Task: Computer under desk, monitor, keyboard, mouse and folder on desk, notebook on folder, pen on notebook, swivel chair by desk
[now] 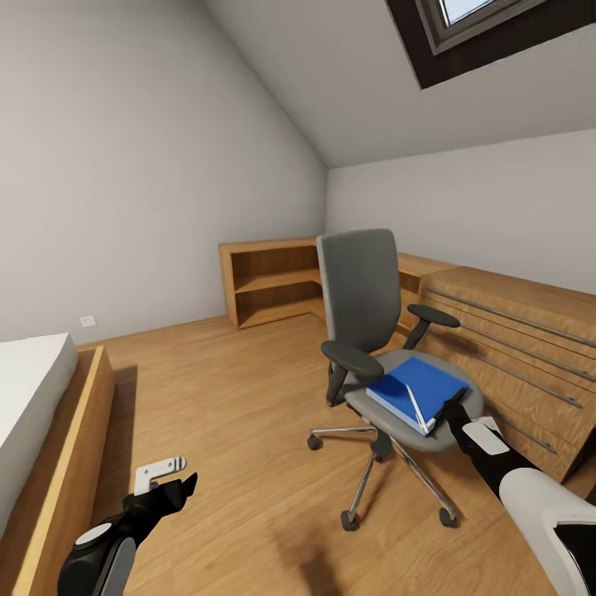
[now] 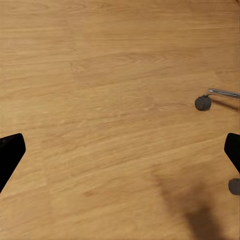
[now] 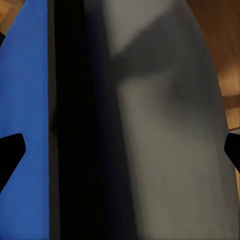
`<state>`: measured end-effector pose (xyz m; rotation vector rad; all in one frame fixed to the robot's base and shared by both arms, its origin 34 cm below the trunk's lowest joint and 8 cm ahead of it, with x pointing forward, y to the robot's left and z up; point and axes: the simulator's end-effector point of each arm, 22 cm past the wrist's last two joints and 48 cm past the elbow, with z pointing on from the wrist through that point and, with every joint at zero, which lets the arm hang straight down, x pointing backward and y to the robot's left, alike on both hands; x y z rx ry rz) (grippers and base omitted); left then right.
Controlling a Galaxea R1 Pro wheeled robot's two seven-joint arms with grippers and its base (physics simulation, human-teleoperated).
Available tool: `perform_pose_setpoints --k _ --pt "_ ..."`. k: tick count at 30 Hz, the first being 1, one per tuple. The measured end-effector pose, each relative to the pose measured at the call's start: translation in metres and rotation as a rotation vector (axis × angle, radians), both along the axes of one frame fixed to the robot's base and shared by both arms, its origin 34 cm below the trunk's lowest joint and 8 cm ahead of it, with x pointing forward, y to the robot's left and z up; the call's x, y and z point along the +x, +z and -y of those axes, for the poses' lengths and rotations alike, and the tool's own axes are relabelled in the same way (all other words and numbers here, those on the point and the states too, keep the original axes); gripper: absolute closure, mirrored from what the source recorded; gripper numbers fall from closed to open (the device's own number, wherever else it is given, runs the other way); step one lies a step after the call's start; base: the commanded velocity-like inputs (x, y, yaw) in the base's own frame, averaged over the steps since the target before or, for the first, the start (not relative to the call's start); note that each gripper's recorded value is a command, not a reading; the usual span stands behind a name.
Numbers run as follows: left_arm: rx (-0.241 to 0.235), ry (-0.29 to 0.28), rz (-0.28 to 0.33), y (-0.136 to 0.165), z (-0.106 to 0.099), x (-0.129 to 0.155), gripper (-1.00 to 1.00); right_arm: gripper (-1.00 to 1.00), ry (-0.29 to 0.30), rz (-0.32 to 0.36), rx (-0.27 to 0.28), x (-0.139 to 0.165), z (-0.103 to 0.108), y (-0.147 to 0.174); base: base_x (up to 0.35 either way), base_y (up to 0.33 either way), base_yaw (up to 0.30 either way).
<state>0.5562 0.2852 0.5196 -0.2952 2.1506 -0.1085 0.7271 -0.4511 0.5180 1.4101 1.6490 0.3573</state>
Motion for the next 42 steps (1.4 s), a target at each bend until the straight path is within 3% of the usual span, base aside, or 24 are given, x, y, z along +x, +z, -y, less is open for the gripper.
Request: perform_pose_setpoints --k 42 --pt "0.001 0.0 0.0 0.0 -0.0002 0.0 -1.0 -1.0 0.004 0.002 -0.009 0.0007 -0.0008 0.0007 -0.033 0.0 0.0"
